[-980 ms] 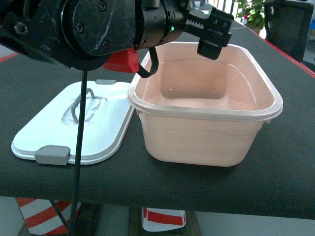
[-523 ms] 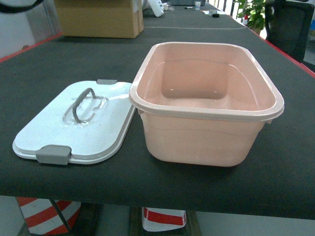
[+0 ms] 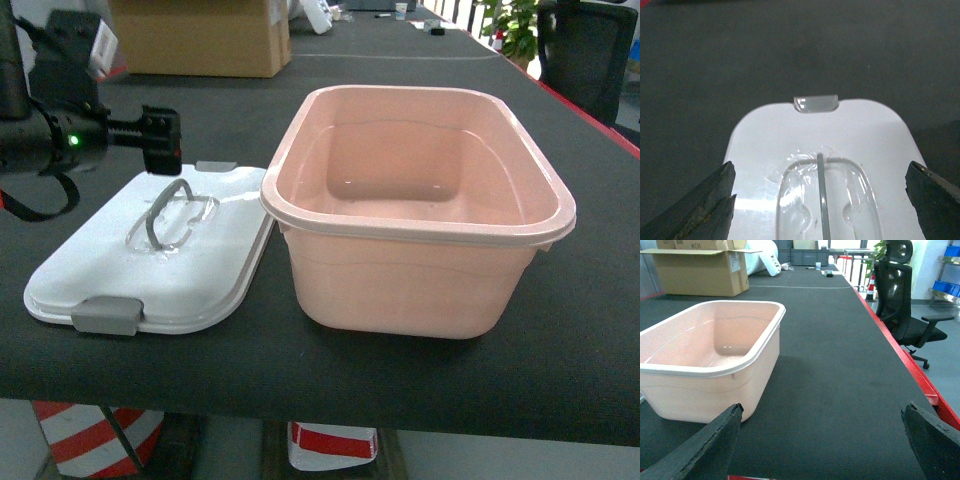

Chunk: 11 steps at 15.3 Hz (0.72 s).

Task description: Pick capacitor and pack into box

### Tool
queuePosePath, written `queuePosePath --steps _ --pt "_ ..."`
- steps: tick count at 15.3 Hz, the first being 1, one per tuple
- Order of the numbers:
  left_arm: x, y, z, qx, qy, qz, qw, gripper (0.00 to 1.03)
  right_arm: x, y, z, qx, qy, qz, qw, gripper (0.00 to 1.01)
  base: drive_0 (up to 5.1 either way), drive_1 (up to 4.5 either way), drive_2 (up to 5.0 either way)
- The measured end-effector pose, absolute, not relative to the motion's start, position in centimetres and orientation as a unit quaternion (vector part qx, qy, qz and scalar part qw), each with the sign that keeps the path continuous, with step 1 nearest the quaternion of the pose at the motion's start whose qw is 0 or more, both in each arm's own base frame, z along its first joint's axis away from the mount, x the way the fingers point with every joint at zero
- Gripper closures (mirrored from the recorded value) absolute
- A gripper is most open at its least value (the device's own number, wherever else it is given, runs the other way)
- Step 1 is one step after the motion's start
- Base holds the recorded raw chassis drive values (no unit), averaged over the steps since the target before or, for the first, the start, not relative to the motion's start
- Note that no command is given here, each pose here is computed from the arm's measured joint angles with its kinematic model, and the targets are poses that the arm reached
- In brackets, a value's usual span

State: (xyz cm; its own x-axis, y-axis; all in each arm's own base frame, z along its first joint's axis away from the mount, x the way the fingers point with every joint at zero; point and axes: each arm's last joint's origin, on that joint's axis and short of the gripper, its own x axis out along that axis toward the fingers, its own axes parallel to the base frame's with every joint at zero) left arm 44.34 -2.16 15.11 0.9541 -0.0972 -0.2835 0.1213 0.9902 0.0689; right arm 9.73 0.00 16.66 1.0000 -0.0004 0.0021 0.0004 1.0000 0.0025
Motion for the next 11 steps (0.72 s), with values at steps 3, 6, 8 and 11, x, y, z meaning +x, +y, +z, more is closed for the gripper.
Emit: queuePosePath --steps 3,6,8,11 --pt "45.6 -2.2 11.9 0.041 0.194 -0.063 0.978 0.05 9.7 0.0 16.7 0.001 -0.001 0.000 1.000 0.03 0.0 0.00 0.0" --pt "46.3 -2.3 10.1 0.041 0.234 -0.057 0.970 0.05 9.7 0.0 16.7 0.001 -0.001 0.000 1.000 0.03 0.0 0.00 0.0" --pt "46.3 -2.4 9.1 0.037 0.257 -0.061 0.964 0.05 9.7 0.0 16.7 0.001 -0.001 0.000 1.000 0.03 0.0 0.00 0.0" --pt "46.2 -2.9 9.0 0.038 0.264 -0.066 0.962 0.38 9.7 0.0 16.7 0.001 -0.001 0.000 1.000 0.03 0.0 0.00 0.0"
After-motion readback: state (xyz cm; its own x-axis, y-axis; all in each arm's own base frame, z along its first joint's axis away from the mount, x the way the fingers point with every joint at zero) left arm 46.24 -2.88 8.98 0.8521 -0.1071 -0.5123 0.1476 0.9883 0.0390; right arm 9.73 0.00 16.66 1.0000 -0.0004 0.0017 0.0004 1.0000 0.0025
